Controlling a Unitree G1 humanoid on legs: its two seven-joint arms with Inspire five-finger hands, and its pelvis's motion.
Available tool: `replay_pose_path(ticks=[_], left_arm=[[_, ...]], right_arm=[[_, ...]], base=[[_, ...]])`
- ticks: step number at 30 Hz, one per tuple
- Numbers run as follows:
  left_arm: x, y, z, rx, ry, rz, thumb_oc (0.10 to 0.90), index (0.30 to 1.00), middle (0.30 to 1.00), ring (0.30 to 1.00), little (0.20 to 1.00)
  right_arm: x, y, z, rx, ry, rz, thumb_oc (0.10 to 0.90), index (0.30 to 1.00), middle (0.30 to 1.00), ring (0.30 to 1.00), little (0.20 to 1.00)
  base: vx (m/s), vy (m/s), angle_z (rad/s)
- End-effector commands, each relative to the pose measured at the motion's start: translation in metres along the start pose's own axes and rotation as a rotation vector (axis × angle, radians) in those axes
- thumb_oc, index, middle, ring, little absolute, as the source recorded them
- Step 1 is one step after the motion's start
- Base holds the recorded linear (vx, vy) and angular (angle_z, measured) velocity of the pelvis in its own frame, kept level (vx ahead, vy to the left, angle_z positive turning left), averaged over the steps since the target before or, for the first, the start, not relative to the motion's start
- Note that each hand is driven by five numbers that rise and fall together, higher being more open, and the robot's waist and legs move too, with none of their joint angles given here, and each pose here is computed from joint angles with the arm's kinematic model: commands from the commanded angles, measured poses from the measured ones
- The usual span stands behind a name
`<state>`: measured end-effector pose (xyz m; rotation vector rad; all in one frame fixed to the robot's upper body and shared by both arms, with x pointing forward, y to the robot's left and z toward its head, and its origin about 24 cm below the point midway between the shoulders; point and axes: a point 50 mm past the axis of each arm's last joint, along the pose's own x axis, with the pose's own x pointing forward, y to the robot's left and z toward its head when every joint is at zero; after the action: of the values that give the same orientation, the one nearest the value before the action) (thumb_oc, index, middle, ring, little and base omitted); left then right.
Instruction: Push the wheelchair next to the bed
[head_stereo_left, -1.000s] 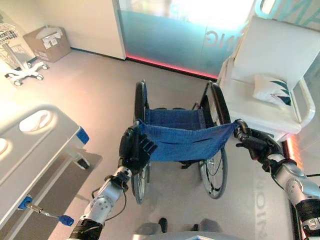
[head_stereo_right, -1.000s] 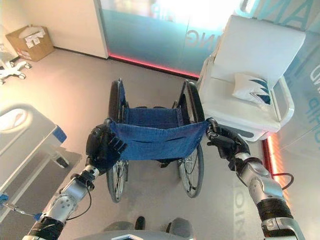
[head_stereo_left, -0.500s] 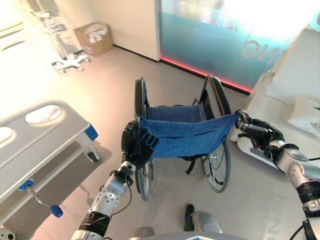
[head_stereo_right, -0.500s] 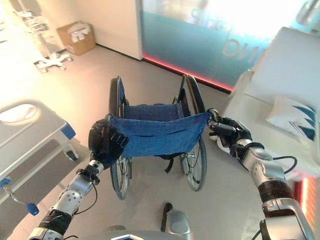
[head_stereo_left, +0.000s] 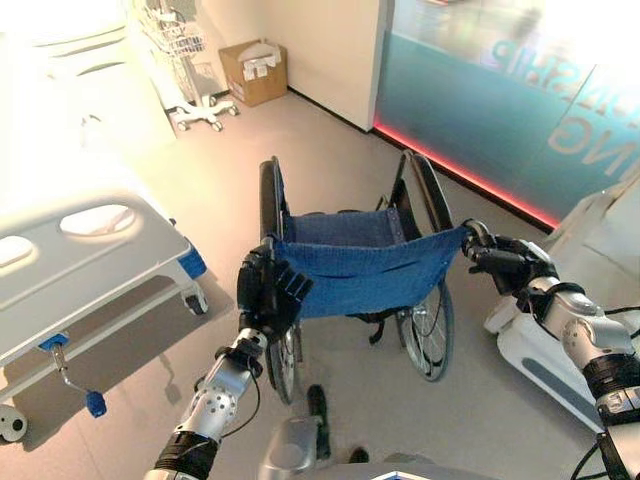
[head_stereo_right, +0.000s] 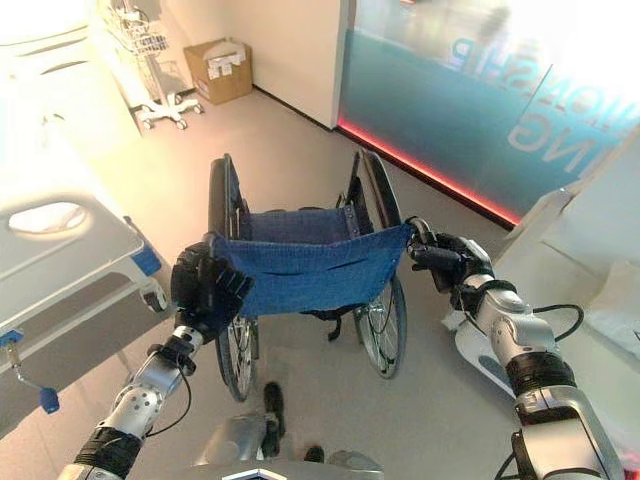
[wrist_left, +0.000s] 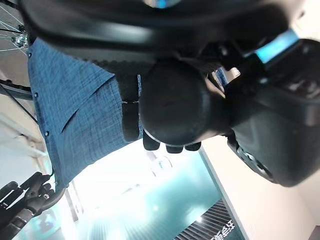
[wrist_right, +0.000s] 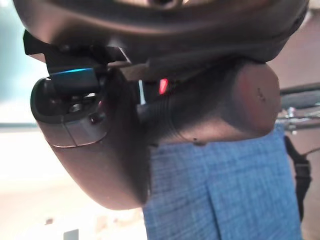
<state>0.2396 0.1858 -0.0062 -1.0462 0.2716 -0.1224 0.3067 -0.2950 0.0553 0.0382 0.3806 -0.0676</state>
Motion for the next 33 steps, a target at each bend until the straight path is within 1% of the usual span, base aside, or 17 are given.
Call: replay_pose_path(ticks=[1,5,7,14,16,19,22,24,25,28,31,33], left_arm=[[0.037,-0.078,0.030,0.003,-0.227,-0.258,0.400,0.300,0.300,0.300,0.300],[0.036,-0.071,0.028,0.004,-0.226,-0.232,0.400,0.300,0.300,0.300,0.300],[0.035,-0.065,0.024,-0.024,-0.206,-0.229,0.400,0.300,0.300,0.300,0.300],[0.034,-0.053,0.014,-0.018,-0.130,-0.210,0.400,0.300,0.300,0.300,0.300],[0.036,-0.054,0.013,-0.013,-0.118,-0.225,0.400,0.300,0.300,0.300,0.300],[0.037,-0.057,0.014,-0.002,-0.119,-0.239,0.400,0.300,0.300,0.300,0.300],[0.040,-0.061,0.011,0.011,-0.114,-0.250,0.400,0.300,0.300,0.300,0.300],[0.042,-0.058,0.006,0.010,-0.107,-0.253,0.400,0.300,0.300,0.300,0.300],[0.041,-0.051,0.003,0.013,-0.106,-0.249,0.400,0.300,0.300,0.300,0.300],[0.039,-0.045,0.003,0.005,-0.110,-0.233,0.400,0.300,0.300,0.300,0.300],[0.040,-0.046,0.010,-0.018,-0.129,-0.202,0.400,0.300,0.300,0.300,0.300],[0.040,-0.047,0.012,-0.016,-0.140,-0.192,0.400,0.300,0.300,0.300,0.300]], right_arm=[[0.014,0.094,0.050,0.115,-0.236,0.376,0.400,0.300,0.300,0.300,0.300],[0.014,0.093,0.040,0.108,-0.219,0.410,0.400,0.300,0.300,0.300,0.300],[0.012,0.090,0.036,0.096,-0.216,0.426,0.400,0.300,0.300,0.300,0.300],[0.015,0.086,0.044,0.120,-0.228,0.380,0.400,0.300,0.300,0.300,0.300],[0.017,0.082,0.054,0.121,-0.251,0.344,0.400,0.300,0.300,0.300,0.300],[0.019,0.080,0.060,0.123,-0.272,0.336,0.400,0.300,0.300,0.300,0.300],[0.021,0.080,0.071,0.114,-0.283,0.330,0.400,0.300,0.300,0.300,0.300],[0.022,0.076,0.080,0.105,-0.284,0.324,0.400,0.300,0.300,0.300,0.300],[0.023,0.077,0.083,0.103,-0.281,0.322,0.400,0.300,0.300,0.300,0.300],[0.025,0.078,0.085,0.095,-0.267,0.310,0.400,0.300,0.300,0.300,0.300],[0.026,0.083,0.079,0.083,-0.243,0.308,0.400,0.300,0.300,0.300,0.300],[0.026,0.086,0.078,0.082,-0.235,0.308,0.400,0.300,0.300,0.300,0.300]], base=[[0.25,0.041,-0.21],[0.39,0.128,-0.17],[0.34,0.175,0.04],[0.26,-0.030,0.24],[0.31,-0.331,0.10],[0.35,-0.361,0.20],[0.44,-0.360,0.80],[0.40,-0.354,0.70],[0.31,-0.337,0.69],[0.36,-0.443,1.35],[0.30,-0.370,1.45],[0.23,-0.354,0.44]])
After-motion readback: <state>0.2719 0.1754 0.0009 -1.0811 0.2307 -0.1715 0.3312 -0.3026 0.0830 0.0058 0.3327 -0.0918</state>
